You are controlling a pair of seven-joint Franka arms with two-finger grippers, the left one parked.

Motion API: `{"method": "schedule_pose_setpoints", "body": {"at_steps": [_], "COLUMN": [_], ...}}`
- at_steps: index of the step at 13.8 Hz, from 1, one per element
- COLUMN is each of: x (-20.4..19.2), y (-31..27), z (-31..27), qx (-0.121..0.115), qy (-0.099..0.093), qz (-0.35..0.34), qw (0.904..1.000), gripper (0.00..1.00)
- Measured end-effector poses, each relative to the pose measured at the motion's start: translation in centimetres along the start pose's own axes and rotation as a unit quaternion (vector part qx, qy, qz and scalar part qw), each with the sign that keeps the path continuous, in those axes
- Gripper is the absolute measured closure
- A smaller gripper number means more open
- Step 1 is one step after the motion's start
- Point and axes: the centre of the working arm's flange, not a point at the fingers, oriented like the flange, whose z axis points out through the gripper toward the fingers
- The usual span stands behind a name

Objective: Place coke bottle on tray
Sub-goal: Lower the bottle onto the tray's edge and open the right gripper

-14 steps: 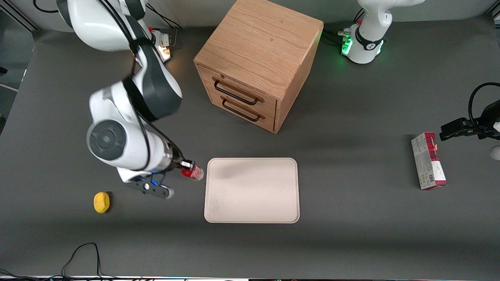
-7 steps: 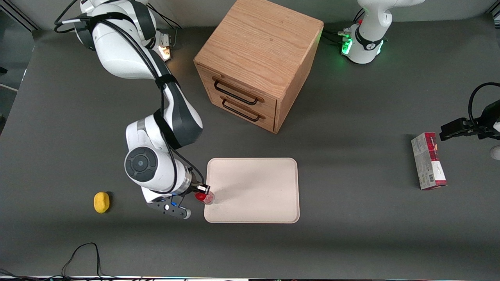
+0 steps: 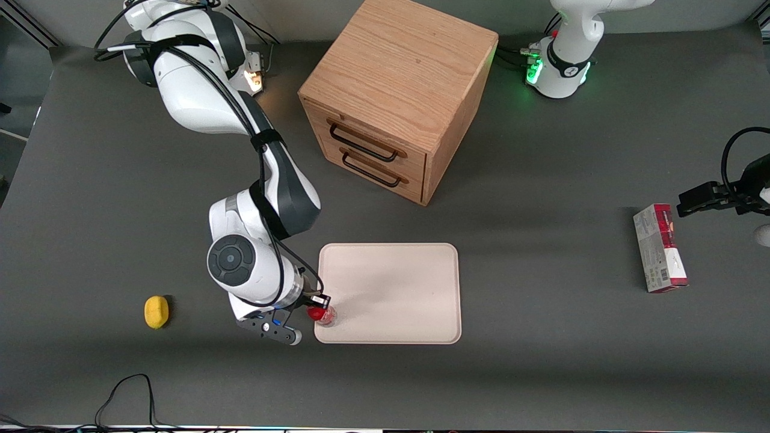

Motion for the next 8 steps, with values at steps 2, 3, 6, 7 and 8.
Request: {"method": "schedule_pose_setpoints", "body": {"at_steps": [2,3,6,7,8], "x": [-0.05,-0.09,-0.17,-0.18,-0.21], "y": [-0.09,-0.13,-0.22,-0.24,-0.34], "z": [0.01,0.00,0.01,0.00,-0.12], "qx": [0.001,0.001,0.002,0.003,0.004], "qy": [0.000,0.000,-0.001,-0.001,0.000], "qz": [0.000,0.000,0.000,0.000,0.000], "qw": [1.0000,1.0000,1.0000,1.0000,1.0000], "gripper": [0.69,0.69,0.69,0.63,0.55]}}
